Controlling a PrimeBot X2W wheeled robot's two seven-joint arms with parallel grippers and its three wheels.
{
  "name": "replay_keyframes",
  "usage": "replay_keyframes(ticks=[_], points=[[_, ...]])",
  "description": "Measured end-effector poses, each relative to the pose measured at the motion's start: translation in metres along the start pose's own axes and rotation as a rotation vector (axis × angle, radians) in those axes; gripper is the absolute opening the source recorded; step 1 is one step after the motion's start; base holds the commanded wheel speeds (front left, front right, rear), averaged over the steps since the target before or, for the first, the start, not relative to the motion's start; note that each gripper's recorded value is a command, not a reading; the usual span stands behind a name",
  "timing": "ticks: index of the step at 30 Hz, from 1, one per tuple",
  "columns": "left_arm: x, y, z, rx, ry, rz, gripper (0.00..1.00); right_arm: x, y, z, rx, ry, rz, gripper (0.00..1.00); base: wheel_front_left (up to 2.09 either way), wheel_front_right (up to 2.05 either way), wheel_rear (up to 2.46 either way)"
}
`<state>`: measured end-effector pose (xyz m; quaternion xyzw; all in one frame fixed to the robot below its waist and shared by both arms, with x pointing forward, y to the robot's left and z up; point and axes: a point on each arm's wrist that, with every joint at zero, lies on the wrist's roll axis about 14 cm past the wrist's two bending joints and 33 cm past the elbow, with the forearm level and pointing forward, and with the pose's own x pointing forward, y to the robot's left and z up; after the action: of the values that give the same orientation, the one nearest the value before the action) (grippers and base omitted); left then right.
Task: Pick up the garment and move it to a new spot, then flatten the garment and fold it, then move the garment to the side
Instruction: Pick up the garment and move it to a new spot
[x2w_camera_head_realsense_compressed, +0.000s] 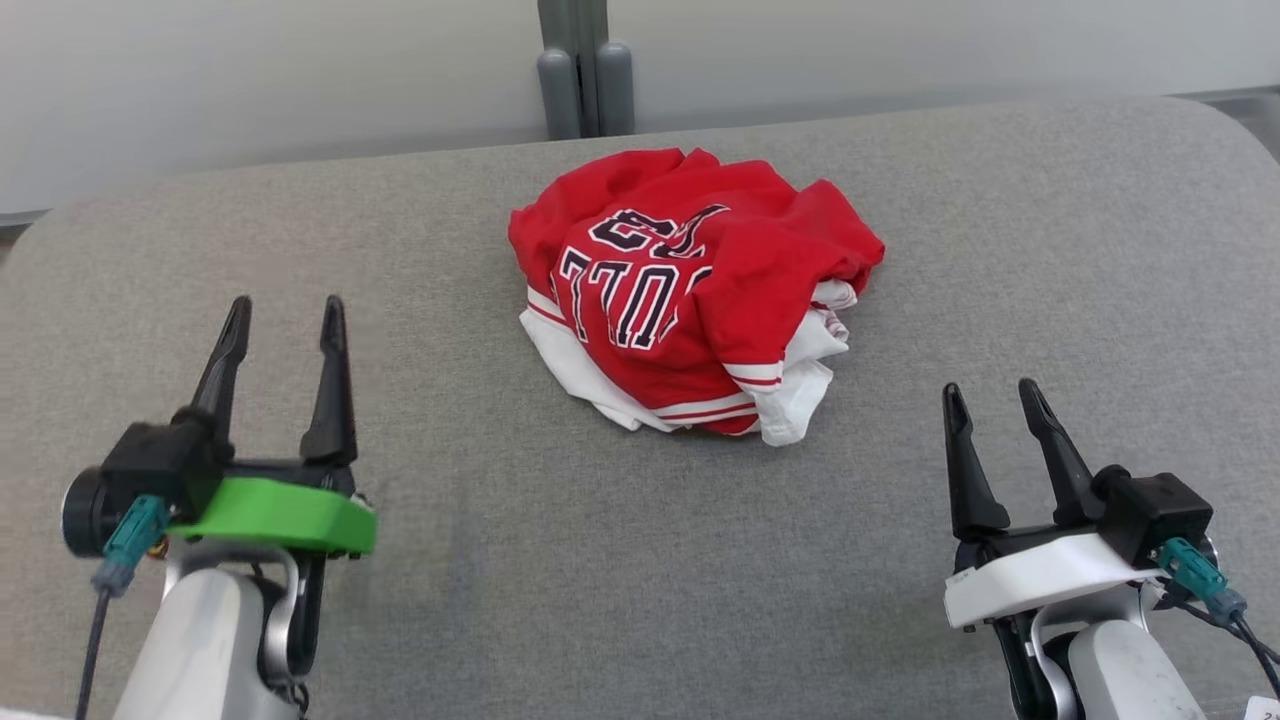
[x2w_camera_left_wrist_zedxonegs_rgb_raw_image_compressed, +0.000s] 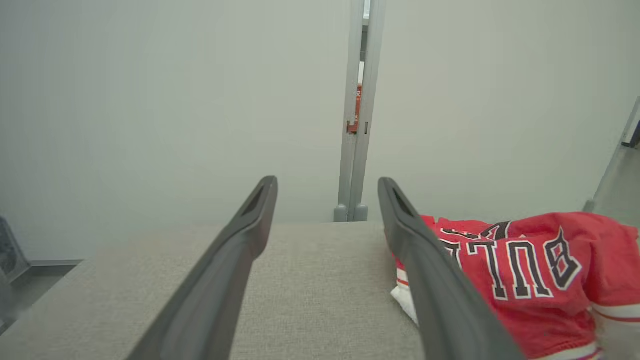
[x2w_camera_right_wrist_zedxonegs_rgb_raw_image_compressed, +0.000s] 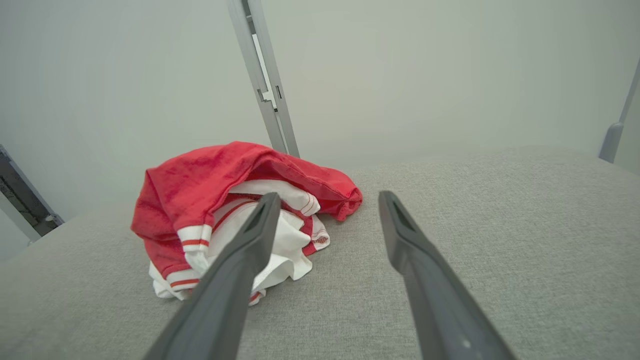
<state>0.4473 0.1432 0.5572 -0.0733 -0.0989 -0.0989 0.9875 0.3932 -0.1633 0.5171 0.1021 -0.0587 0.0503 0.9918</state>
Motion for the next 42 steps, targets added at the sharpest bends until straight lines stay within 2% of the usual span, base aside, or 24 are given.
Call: replay_keyframes(ticks=[6,16,42], points=[[-0.051,0.037,-0.003,0.021,0.030,0.127,1.00,-0.004,0.014,0.001,-0.005,0.000,0.040,1.00,0.00,0.00,0.00],[-0.103,0.051,-0.016,-0.012,0.076,0.212,1.00,-0.007,0.028,0.002,-0.012,0.000,0.090,1.00,0.00,0.00,0.00],[-0.108,0.040,-0.033,-0.006,0.125,0.184,1.00,-0.015,0.024,-0.011,-0.005,0.044,0.078,1.00,0.00,0.00,0.00]])
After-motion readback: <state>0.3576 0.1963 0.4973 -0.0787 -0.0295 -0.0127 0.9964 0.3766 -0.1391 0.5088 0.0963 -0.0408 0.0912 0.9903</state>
